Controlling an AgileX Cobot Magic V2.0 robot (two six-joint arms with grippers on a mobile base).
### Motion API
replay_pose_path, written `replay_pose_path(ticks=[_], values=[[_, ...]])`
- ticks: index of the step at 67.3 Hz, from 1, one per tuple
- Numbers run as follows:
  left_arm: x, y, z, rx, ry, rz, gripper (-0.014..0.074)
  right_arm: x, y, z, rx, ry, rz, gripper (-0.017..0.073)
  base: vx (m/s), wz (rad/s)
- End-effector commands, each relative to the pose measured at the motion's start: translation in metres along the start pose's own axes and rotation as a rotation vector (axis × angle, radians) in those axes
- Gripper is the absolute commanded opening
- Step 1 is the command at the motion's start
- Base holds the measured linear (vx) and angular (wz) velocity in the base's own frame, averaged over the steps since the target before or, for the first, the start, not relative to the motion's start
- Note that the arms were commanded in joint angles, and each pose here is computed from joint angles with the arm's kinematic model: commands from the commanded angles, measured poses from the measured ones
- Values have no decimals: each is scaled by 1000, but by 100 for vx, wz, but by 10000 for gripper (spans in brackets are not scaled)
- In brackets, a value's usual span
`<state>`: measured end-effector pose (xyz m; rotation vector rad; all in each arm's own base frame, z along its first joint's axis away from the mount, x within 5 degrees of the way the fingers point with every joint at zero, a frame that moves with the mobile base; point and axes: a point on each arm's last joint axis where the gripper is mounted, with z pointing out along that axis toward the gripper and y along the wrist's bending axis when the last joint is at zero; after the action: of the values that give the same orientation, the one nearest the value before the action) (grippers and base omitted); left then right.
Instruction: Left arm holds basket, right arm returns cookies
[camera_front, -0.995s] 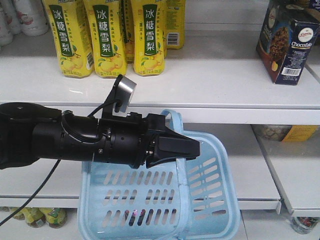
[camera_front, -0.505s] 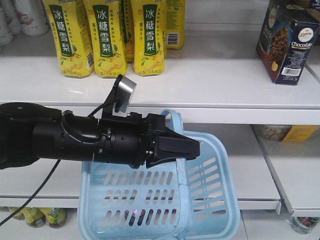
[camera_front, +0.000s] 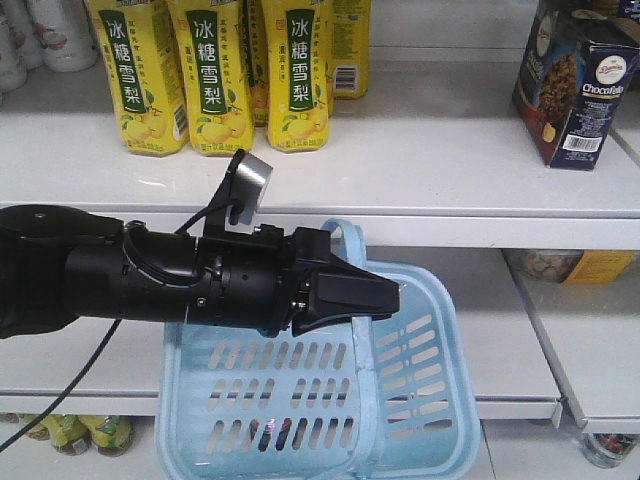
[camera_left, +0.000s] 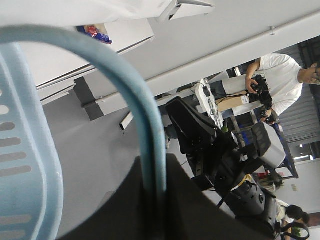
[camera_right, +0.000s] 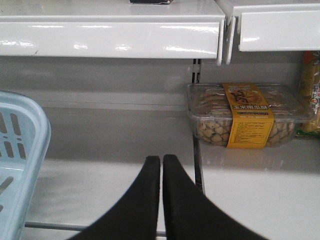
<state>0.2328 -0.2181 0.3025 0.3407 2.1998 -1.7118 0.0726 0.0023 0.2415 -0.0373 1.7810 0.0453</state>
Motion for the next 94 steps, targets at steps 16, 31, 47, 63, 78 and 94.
replay_pose_path(ticks=[16, 31, 47, 63, 78, 94], values=[[53, -28, -44, -100, -118, 150, -6, -15, 2, -2, -18, -91, -24, -8, 0, 0], [118, 4, -92, -332, -232, 246, -6, -15, 2, -2, -18, -91, -24, -8, 0, 0], [160, 43, -140, -562, -430, 427, -6, -15, 2, -2, -18, -91, -23, -8, 0, 1], [181, 67, -170, -726, -636, 652, -6, -15, 2, -2, -18, -91, -23, -8, 0, 0], [192, 82, -193, -983, -792, 689, -6, -15, 2, -2, -18, -91, -23, -8, 0, 0], [199, 78, -208, -1159, -936, 741, -6, -15, 2, -2, -18, -91, -23, -8, 0, 0]])
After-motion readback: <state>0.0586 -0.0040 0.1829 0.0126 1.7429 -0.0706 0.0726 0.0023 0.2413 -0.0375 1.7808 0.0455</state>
